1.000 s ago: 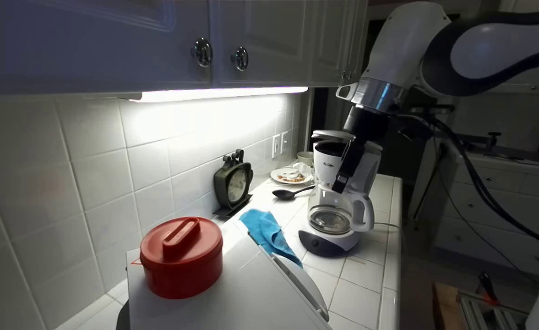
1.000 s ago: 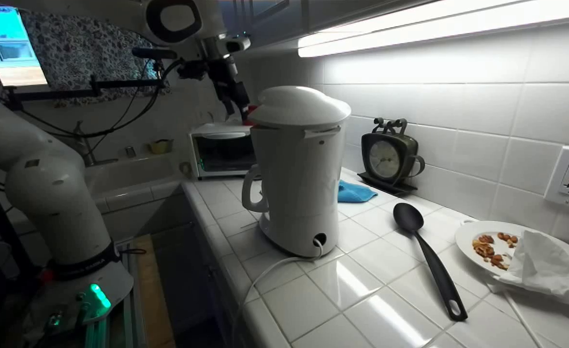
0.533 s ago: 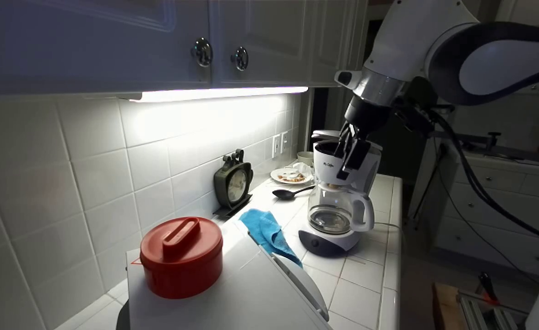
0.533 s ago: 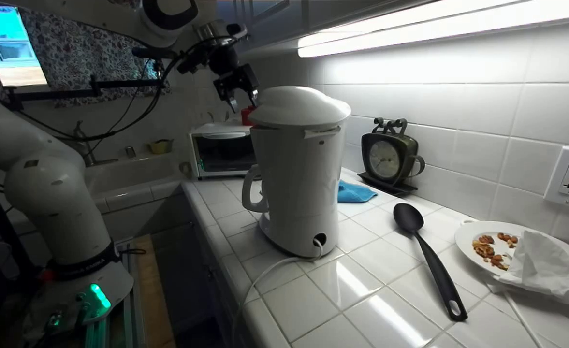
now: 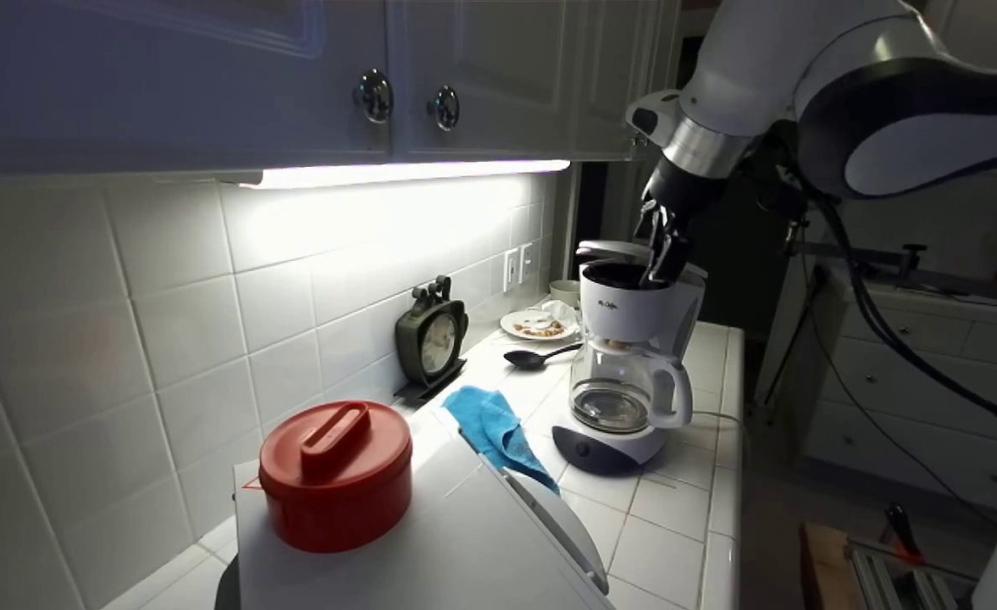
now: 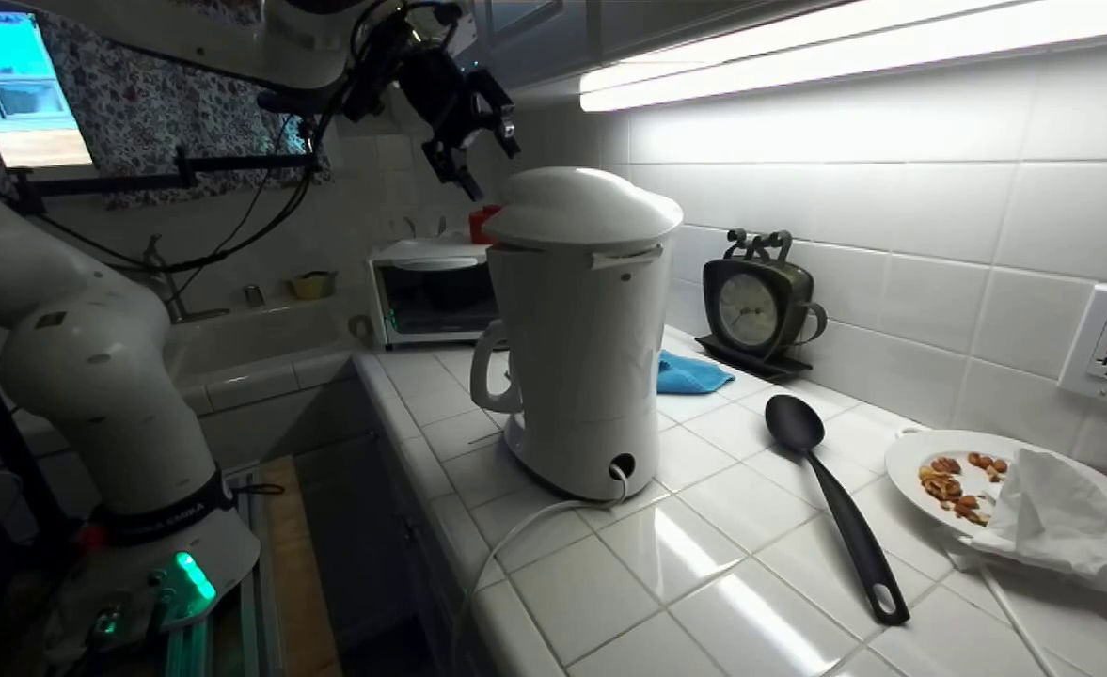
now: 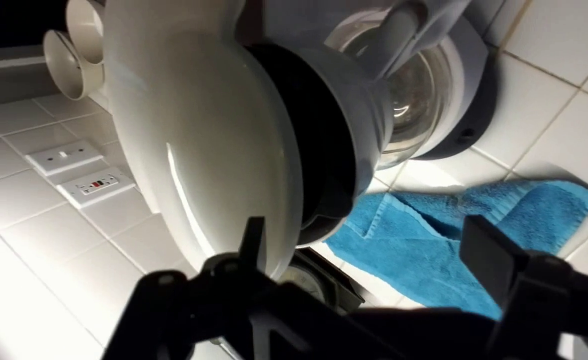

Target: Open the white coffeemaker.

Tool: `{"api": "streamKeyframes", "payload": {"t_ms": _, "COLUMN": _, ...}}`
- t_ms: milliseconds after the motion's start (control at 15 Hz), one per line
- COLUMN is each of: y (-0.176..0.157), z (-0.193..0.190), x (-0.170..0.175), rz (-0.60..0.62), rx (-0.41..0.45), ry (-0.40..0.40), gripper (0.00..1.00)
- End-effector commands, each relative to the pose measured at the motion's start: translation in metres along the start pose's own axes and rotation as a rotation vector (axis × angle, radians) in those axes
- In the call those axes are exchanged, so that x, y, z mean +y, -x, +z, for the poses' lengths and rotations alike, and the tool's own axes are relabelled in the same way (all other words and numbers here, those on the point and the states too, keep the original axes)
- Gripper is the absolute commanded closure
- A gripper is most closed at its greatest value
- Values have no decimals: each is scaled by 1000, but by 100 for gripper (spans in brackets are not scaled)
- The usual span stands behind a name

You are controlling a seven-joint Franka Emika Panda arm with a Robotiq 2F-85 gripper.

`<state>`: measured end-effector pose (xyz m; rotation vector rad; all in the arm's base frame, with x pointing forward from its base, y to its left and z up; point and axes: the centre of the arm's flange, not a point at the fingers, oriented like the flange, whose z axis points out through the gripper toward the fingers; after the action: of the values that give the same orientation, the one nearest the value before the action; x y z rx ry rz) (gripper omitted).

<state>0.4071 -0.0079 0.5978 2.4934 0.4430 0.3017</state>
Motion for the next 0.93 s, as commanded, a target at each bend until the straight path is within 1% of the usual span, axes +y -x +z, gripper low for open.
{"api": "streamKeyframes", "payload": {"t_ms": 0, "y": -2, "z": 1, "x": 2, "rz": 1, "rx": -40, "ry": 146, "gripper": 0}}
{"api": "streamKeyframes", "payload": {"t_ms": 200, "y": -4, "z": 15, "x": 0, "rz": 28, "rx": -36, "ry": 216, "gripper": 0}}
{"api": "streamKeyframes", "payload": {"t_ms": 467, "y": -4, "z": 24, "x": 1, "rz": 82, "rx": -37, "ry": 288, "gripper": 0}}
{"api": "streamKeyframes", "payload": {"t_ms": 667, "y": 0, "z": 27, "x": 6, "rz": 113, "rx": -43, "ry": 329, "gripper": 0}}
{"api": "streamKeyframes", "payload": {"t_ms": 867, "y": 11, "z": 35, "x": 14, "rz": 126, "rx": -55, "ry": 364, "gripper": 0}}
